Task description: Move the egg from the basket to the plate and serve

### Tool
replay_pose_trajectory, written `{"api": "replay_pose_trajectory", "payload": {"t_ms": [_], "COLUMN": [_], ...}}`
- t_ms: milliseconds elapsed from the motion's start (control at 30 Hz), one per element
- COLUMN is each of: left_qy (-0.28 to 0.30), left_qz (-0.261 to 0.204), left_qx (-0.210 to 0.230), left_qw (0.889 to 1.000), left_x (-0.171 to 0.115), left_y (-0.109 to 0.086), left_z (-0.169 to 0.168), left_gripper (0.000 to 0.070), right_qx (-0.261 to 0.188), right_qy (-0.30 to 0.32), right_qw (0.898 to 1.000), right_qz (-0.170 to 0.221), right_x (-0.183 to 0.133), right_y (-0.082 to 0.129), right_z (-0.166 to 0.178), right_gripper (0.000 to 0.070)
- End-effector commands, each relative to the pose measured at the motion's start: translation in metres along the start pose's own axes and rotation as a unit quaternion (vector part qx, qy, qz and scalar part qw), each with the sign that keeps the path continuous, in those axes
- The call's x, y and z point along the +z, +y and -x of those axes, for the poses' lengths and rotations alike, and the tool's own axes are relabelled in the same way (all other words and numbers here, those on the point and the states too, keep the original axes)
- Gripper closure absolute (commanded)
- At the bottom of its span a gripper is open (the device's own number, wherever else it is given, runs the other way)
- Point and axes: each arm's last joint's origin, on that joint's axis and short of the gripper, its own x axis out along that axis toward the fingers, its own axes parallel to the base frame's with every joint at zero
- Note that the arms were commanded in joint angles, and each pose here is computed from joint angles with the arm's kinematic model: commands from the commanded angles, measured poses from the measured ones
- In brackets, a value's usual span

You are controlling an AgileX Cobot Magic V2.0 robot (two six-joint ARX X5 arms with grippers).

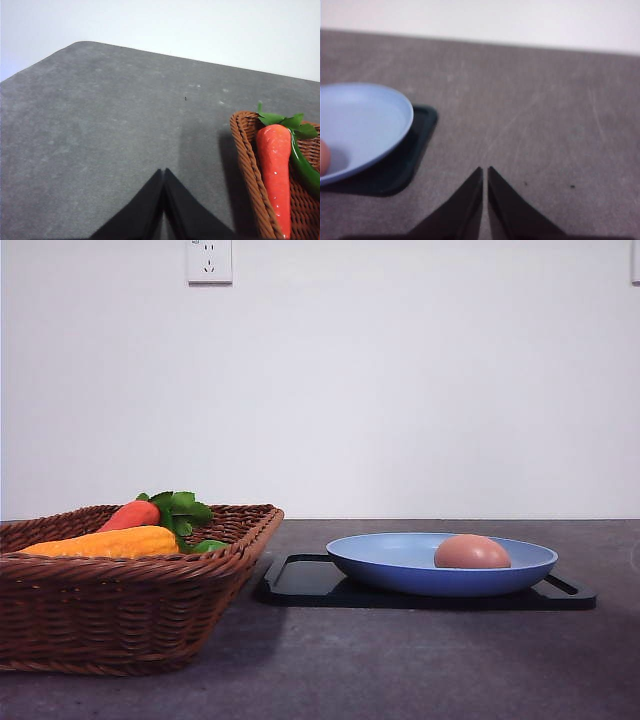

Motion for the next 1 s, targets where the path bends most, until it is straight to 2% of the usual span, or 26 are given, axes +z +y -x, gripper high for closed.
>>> {"api": "replay_pose_trajectory", "payload": {"t_ms": [0, 967], "left_qy": [0.016, 0.016], "left_qz": [-0.002, -0.002], "left_qx": [0.001, 0.001], "left_qw": [1.0, 1.0], "left_x": [-0.0093, -0.0093], "left_y": [0.0011, 0.0011], "left_z": [-0.0024, -0.0024], "left_gripper": [0.07, 0.07], "right_qx": [0.001, -0.002], "right_qy": [0.007, -0.004], "right_qw": [1.0, 1.0], "right_qz": [-0.025, -0.028], "right_x": [-0.0025, -0.0004], "right_y": [0.0, -0.0002], "right_z": [-0.0006, -0.0005], "right_gripper": [0.07, 0.07]}}
